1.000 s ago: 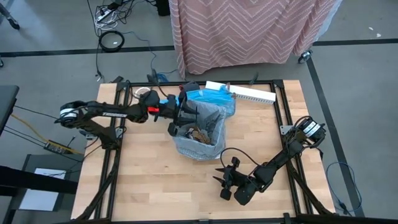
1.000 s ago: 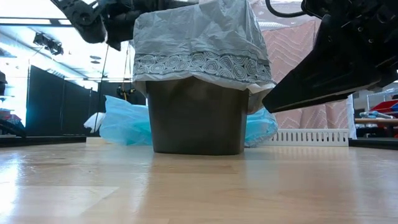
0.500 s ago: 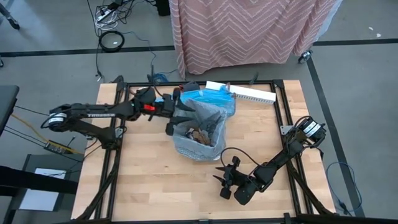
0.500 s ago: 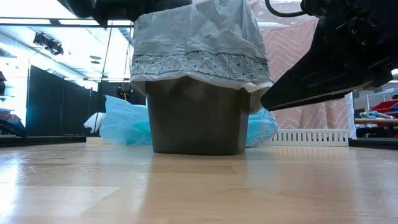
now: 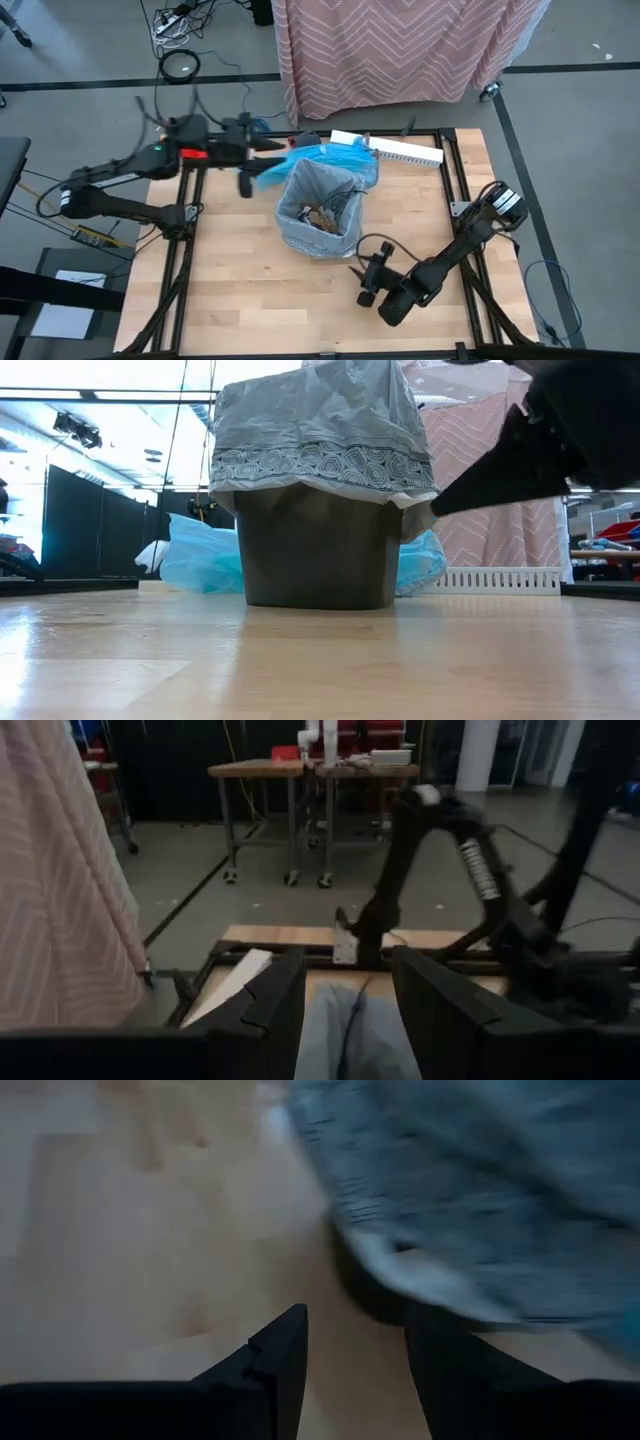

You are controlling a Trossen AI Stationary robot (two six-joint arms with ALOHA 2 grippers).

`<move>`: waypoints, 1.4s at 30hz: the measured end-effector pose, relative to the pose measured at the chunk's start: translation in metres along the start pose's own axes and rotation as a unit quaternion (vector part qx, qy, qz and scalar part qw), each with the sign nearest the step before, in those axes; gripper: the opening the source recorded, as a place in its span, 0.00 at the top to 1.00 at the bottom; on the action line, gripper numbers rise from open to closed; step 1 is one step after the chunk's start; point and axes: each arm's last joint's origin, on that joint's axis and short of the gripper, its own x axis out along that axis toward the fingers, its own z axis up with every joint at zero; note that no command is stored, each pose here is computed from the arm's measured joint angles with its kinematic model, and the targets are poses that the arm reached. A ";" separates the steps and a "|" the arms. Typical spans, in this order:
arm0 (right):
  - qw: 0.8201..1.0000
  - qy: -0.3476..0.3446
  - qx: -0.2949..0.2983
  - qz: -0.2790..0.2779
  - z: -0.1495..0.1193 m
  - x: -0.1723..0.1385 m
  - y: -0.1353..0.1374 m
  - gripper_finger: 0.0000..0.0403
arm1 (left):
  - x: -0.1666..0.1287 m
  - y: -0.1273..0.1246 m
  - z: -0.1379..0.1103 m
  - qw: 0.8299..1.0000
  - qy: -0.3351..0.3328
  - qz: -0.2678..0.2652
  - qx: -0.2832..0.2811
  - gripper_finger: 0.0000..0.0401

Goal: Place trash/remove bag and relplace
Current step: Remove the blue trash bag from the black trash bin using the drawstring

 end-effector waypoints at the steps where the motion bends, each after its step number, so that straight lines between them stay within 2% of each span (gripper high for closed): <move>1: 1.000 0.005 0.004 -0.008 0.002 -0.003 -0.006 0.62 | -0.009 -0.001 0.007 1.000 -0.010 -0.001 -0.004 0.61; 6: 0.998 0.045 0.030 -0.037 0.005 -0.025 -0.035 0.62 | -0.052 -0.006 0.009 1.000 0.016 -0.002 -0.015 0.61; 10: 0.996 0.066 0.047 -0.022 -0.001 -0.037 -0.035 0.62 | -0.074 -0.009 0.003 0.998 0.051 0.000 -0.048 0.61; 14: 0.994 0.081 0.071 -0.001 -0.014 -0.039 -0.021 0.62 | -0.077 -0.009 -0.015 0.989 0.068 0.026 -0.132 0.61; 16: 0.990 0.085 0.116 -0.007 -0.028 -0.039 -0.019 0.62 | -0.075 -0.008 -0.032 0.979 0.070 0.060 -0.184 0.61; 17: 0.985 0.071 0.159 -0.015 -0.035 -0.038 -0.019 0.62 | -0.073 -0.007 -0.044 0.972 0.073 0.076 -0.211 0.61; 19: 0.962 -0.004 0.273 -0.020 -0.051 -0.036 -0.016 0.62 | -0.068 -0.006 -0.069 0.958 0.063 0.083 -0.266 0.61; 22: 0.894 -0.165 0.416 -0.007 -0.068 -0.036 -0.012 0.62 | -0.063 -0.008 -0.101 0.942 0.004 0.047 -0.333 0.61; 23: 0.872 -0.199 0.447 -0.001 -0.072 -0.036 -0.011 0.62 | -0.061 -0.008 -0.109 0.935 -0.025 0.027 -0.351 0.61; 24: 0.859 -0.204 0.470 0.004 -0.075 -0.034 -0.010 0.62 | -0.060 -0.008 -0.115 0.929 -0.055 0.007 -0.366 0.61; 28: 0.859 -0.187 0.477 -0.001 -0.075 -0.025 0.002 0.62 | -0.060 -0.010 -0.133 0.905 -0.146 -0.062 -0.394 0.61; 30: 0.857 -0.204 0.473 -0.010 -0.072 -0.021 0.009 0.62 | -0.061 -0.011 -0.137 0.902 -0.165 -0.077 -0.392 0.61; 32: 0.851 -0.210 0.480 -0.018 -0.065 -0.016 0.016 0.62 | -0.064 -0.011 -0.139 0.902 -0.174 -0.082 -0.388 0.61; 35: 0.855 -0.215 0.470 -0.039 -0.064 -0.002 0.019 0.62 | -0.066 -0.012 -0.137 0.902 -0.177 -0.093 -0.383 0.61; 39: 0.841 -0.220 0.492 -0.054 -0.057 0.011 0.020 0.62 | -0.068 -0.012 -0.135 0.904 -0.183 -0.099 -0.374 0.61; 42: 0.844 -0.220 0.486 -0.061 -0.055 0.015 0.022 0.61 | -0.069 -0.013 -0.135 0.906 -0.183 -0.105 -0.367 0.61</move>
